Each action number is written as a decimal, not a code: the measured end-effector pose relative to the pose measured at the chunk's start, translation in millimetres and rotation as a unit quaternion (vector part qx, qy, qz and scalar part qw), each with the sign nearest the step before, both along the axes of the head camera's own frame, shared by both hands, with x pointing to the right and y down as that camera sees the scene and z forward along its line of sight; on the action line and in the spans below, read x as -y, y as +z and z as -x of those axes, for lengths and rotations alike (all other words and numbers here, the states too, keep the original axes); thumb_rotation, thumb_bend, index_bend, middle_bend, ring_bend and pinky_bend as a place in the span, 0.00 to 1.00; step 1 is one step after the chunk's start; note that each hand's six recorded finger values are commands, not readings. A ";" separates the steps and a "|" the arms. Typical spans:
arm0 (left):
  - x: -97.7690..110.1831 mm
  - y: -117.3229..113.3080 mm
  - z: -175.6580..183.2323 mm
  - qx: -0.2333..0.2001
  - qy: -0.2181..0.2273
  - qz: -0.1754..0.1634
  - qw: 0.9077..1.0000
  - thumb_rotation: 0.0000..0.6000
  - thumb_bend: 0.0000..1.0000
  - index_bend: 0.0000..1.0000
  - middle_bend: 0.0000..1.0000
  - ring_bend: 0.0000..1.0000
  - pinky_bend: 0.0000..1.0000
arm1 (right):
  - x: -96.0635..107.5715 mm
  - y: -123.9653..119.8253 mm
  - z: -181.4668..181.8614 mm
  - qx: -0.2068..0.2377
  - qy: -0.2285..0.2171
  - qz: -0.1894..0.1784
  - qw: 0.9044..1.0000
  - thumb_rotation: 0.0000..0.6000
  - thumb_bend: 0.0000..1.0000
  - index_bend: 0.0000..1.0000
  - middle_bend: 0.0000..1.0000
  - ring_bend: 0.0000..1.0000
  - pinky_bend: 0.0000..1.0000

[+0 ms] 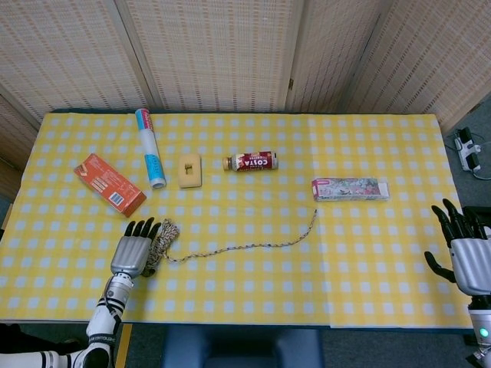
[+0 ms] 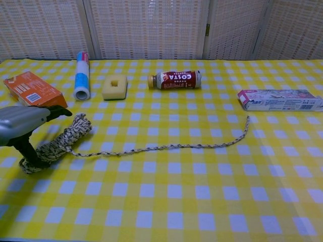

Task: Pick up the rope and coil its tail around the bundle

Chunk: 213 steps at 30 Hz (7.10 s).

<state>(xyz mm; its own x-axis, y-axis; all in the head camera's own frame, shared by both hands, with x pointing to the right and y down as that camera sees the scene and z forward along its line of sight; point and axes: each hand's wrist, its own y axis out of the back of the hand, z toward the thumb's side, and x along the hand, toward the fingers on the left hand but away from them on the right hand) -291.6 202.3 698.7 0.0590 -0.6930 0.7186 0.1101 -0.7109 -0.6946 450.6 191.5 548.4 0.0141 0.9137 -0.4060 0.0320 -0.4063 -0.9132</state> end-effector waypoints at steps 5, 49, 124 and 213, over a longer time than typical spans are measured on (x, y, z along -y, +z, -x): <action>6.6 6.3 21.2 0.057 -0.006 -0.016 0.998 1.00 0.17 0.04 0.02 0.04 0.05 | -0.5 -1.0 -0.9 0.001 0.000 -0.002 1.000 1.00 0.35 0.00 0.02 0.14 0.00; 14.9 24.0 11.2 -0.070 -0.049 -0.038 0.996 1.00 0.59 0.61 0.59 0.61 0.61 | -3.4 6.1 2.5 0.013 -0.009 0.016 1.000 1.00 0.35 0.00 0.02 0.14 0.00; 16.1 -2.4 4.6 -0.118 -0.047 -0.062 0.990 1.00 0.59 0.58 0.59 0.57 0.53 | 46.2 215.5 230.5 0.039 -0.266 0.167 0.948 1.00 0.37 0.51 0.15 0.11 0.00; 81.7 -122.9 -152.7 -0.600 -0.104 -0.007 0.793 1.00 0.59 0.58 0.59 0.57 0.52 | 147.6 22.8 269.4 0.130 -0.279 -0.058 0.950 1.00 0.53 0.66 0.22 0.14 0.00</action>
<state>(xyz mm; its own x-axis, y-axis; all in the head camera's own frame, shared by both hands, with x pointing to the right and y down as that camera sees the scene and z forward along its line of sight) -138.9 120.6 575.8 0.5781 -0.7846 0.2242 -0.7548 -0.6185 -0.2184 181.2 44.0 571.2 0.5949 0.7730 -0.2204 0.0720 -0.3243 -0.9432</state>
